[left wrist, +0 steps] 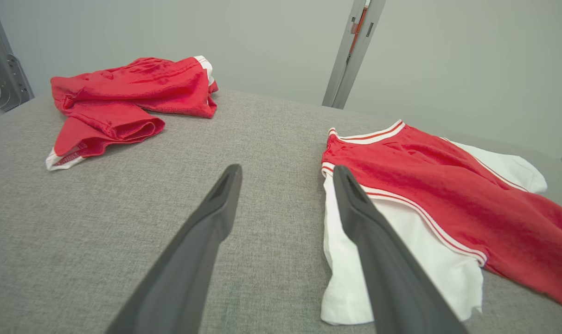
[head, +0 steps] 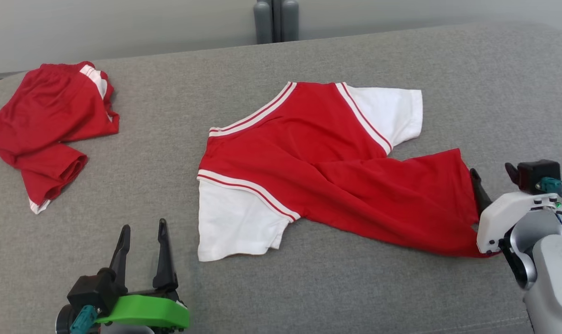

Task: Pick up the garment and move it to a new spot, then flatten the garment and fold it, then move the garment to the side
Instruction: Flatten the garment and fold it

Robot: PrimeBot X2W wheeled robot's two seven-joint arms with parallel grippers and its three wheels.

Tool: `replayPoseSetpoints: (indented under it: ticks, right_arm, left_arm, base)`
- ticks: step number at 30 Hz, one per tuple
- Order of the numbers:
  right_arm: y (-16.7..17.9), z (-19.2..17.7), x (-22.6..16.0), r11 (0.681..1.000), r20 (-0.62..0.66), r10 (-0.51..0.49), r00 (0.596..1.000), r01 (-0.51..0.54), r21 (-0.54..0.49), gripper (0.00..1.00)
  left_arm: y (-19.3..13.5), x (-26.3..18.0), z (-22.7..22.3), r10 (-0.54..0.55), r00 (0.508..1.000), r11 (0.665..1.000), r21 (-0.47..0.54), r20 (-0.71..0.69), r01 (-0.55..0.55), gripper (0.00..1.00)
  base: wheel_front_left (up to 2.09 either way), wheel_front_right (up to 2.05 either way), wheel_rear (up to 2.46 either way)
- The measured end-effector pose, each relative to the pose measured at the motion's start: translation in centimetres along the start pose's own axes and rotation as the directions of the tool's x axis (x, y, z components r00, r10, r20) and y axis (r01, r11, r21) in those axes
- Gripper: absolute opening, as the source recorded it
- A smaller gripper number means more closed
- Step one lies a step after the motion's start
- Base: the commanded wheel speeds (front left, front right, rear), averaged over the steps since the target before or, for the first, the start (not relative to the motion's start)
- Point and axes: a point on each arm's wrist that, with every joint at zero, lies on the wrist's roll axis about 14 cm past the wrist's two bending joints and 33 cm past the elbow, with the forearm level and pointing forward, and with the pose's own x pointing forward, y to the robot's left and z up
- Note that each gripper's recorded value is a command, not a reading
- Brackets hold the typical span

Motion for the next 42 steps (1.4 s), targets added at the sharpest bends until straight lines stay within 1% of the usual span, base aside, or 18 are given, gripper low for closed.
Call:
replayPoseSetpoints:
  ticks: [4, 6, 14, 15, 16, 17, 18, 21, 24, 27, 29, 34, 36, 39, 40, 41, 42]
  right_arm:
    - [1.0, -1.6, 2.0, 0.999, -0.116, 0.046, 0.992, -0.047, 0.001, 1.0]
    - [1.4, -2.7, 2.9, 0.998, -0.179, 0.068, 0.981, -0.068, 0.01, 1.0]
    - [3.8, -5.2, 5.0, 0.988, -0.337, 0.151, 0.929, -0.143, 0.05, 1.0]
    - [4.0, -5.3, 5.2, 0.987, -0.35, 0.158, 0.923, -0.149, 0.054, 0.49]
    - [4.2, -5.3, 5.4, 0.986, -0.359, 0.166, 0.919, -0.157, 0.056, 0.33]
    - [4.4, -5.2, 5.6, 0.985, -0.358, 0.173, 0.917, -0.162, 0.062, 0.1]
    - [4.5, -5.1, 5.8, 0.984, -0.36, 0.179, 0.916, -0.166, 0.066, 0.0]
    - [4.7, -4.1, 6.7, 0.982, -0.335, 0.19, 0.923, -0.184, 0.05, 0.0]
    - [4.2, -2.1, 8.1, 0.983, -0.275, 0.18, 0.944, -0.183, 0.016, 0.0]
    - [3.7, 1.3, 10.0, 0.984, -0.184, 0.168, 0.968, -0.176, -0.03, 0.0]
    - [3.6, 3.3, 11.1, 0.984, -0.132, 0.163, 0.978, -0.17, -0.047, 0.0]
    - [4.0, 7.3, 13.4, 0.979, -0.04, 0.158, 0.987, -0.162, -0.124, 0.0]
    - [4.2, 8.0, 14.1, 0.976, -0.025, 0.156, 0.987, -0.158, -0.15, 0.0]
    - [4.4, 8.5, 15.1, 0.978, -0.014, 0.149, 0.989, -0.15, -0.143, 0.0]
    - [4.3, 8.7, 15.4, 0.98, -0.001, 0.141, 0.99, -0.14, -0.139, 0.35]
    - [4.0, 9.0, 15.7, 0.982, 0.014, 0.133, 0.991, -0.13, -0.138, 1.0]
    - [3.8, 9.2, 15.9, 0.983, 0.024, 0.124, 0.992, -0.12, -0.142, 1.0]
  left_arm:
    - [1.1, -0.4, 0.3, 0.034, 0.999, 0.999, 0.007, 0.009, -0.034, 1.0]
    - [1.8, -0.6, 0.5, 0.057, 0.998, 0.998, 0.011, 0.014, -0.057, 1.0]
    - [3.8, -1.8, 0.7, 0.125, 0.992, 0.992, 0.021, 0.018, -0.125, 1.0]
    - [4.0, -2.0, 0.7, 0.133, 0.991, 0.991, 0.023, 0.018, -0.133, 1.0]
    - [4.2, -2.0, 0.7, 0.139, 0.99, 0.99, 0.023, 0.018, -0.139, 1.0]
    - [4.3, -2.1, 0.7, 0.142, 0.99, 0.99, 0.024, 0.017, -0.142, 1.0]
    - [4.4, -2.1, 0.7, 0.147, 0.989, 0.989, 0.025, 0.017, -0.147, 1.0]
    - [4.5, -2.1, 0.6, 0.152, 0.988, 0.988, 0.025, 0.013, -0.152, 1.0]
    - [4.6, -2.0, 0.5, 0.156, 0.988, 0.987, 0.024, 0.009, -0.156, 1.0]
    - [4.7, -1.6, 0.6, 0.159, 0.987, 0.987, 0.024, 0.012, -0.159, 1.0]
    - [4.9, -1.5, 0.6, 0.164, 0.986, 0.986, 0.026, 0.013, -0.164, 1.0]
    - [5.3, -1.1, 0.9, 0.174, 0.984, 0.984, 0.028, 0.021, -0.175, 1.0]
    - [5.4, -1.0, 1.0, 0.182, 0.983, 0.983, 0.026, 0.025, -0.182, 1.0]
    - [5.6, -0.9, 1.2, 0.186, 0.982, 0.982, 0.028, 0.029, -0.187, 1.0]
    - [5.6, -0.8, 1.2, 0.186, 0.982, 0.982, 0.029, 0.031, -0.186, 1.0]
    - [5.6, -0.7, 1.3, 0.184, 0.982, 0.982, 0.03, 0.033, -0.185, 1.0]
    - [5.5, -0.6, 1.4, 0.181, 0.983, 0.983, 0.031, 0.035, -0.183, 1.0]
  base:
    - [0.0, 0.0, 0.0]
    - [0.0, 0.0, 0.0]
    - [0.0, 0.0, 0.0]
    - [0.0, 0.0, 0.0]
    - [0.0, 0.0, 0.0]
    - [0.0, 0.0, 0.0]
    - [0.0, 0.0, 0.0]
    - [0.0, 0.0, 0.0]
    - [0.0, 0.0, 0.0]
    - [0.0, 0.0, 0.0]
    - [0.0, 0.0, 0.0]
    - [0.0, 0.0, 0.0]
    - [0.0, 0.0, 0.0]
    - [0.0, 0.0, 0.0]
    - [0.0, 0.0, 0.0]
    - [0.0, 0.0, 0.0]
    - [0.0, 0.0, 0.0]
